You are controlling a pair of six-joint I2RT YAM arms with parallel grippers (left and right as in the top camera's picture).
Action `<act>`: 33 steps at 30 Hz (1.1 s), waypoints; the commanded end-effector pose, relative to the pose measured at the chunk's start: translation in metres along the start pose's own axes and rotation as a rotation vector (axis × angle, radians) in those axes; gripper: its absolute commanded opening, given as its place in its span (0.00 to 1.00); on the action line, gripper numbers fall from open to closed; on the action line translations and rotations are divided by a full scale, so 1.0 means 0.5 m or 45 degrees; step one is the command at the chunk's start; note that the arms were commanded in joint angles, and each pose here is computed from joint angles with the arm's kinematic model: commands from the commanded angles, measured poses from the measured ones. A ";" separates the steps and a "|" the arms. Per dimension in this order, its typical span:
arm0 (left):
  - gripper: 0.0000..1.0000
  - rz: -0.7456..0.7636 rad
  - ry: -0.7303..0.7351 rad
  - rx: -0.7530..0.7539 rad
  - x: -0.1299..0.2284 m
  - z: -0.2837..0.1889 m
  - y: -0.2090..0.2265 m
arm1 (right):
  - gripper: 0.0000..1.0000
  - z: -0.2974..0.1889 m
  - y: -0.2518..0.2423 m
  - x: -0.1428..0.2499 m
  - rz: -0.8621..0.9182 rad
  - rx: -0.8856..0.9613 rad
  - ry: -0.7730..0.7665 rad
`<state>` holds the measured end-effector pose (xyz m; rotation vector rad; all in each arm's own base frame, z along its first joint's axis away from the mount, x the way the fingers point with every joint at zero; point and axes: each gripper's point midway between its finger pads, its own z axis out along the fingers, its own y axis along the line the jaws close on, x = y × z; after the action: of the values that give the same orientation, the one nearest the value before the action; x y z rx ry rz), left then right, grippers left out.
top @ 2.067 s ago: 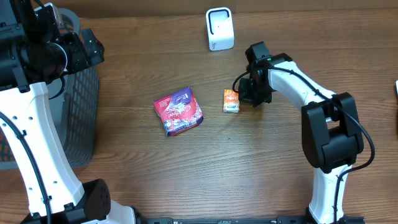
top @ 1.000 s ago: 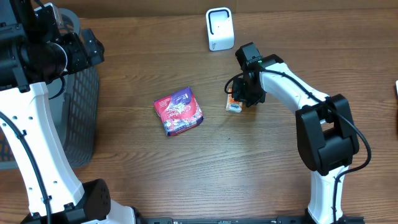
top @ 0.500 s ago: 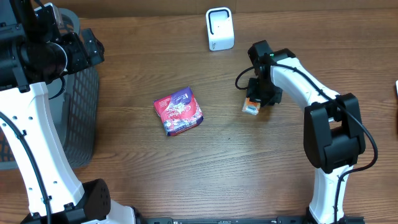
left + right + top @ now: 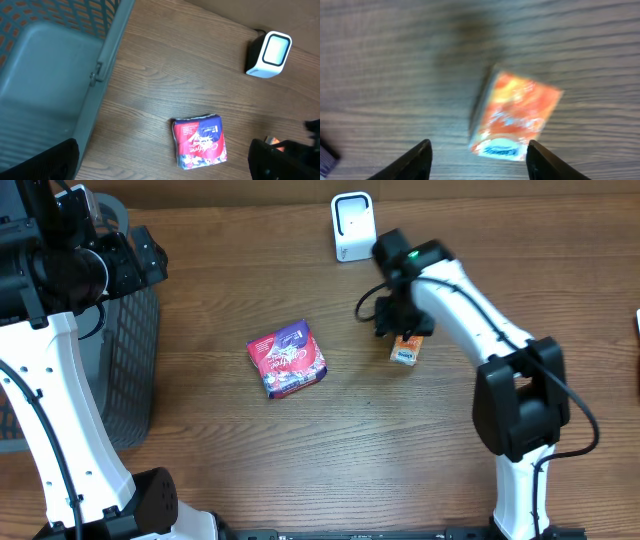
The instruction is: Scan the item barcode
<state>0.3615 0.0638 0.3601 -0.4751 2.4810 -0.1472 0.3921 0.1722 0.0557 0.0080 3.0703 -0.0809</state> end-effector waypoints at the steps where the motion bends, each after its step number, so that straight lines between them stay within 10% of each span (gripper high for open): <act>1: 1.00 0.011 -0.027 -0.002 -0.006 -0.010 -0.002 | 0.51 0.035 -0.036 0.010 0.104 0.210 -0.063; 9: 1.00 0.010 -0.027 -0.003 -0.006 -0.010 -0.002 | 0.45 0.077 -0.051 0.019 0.171 0.261 -0.100; 18: 1.00 0.011 -0.027 -0.002 -0.006 -0.010 -0.002 | 0.04 0.049 -0.044 0.016 0.182 0.220 -0.066; 33: 1.00 0.011 -0.027 -0.003 -0.006 -0.010 -0.002 | 0.04 -0.104 0.169 -0.001 -0.133 -0.995 0.163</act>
<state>0.3614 0.0638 0.3601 -0.4752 2.4813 -0.1472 0.4026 0.2376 0.0890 -0.0618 3.0520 0.7524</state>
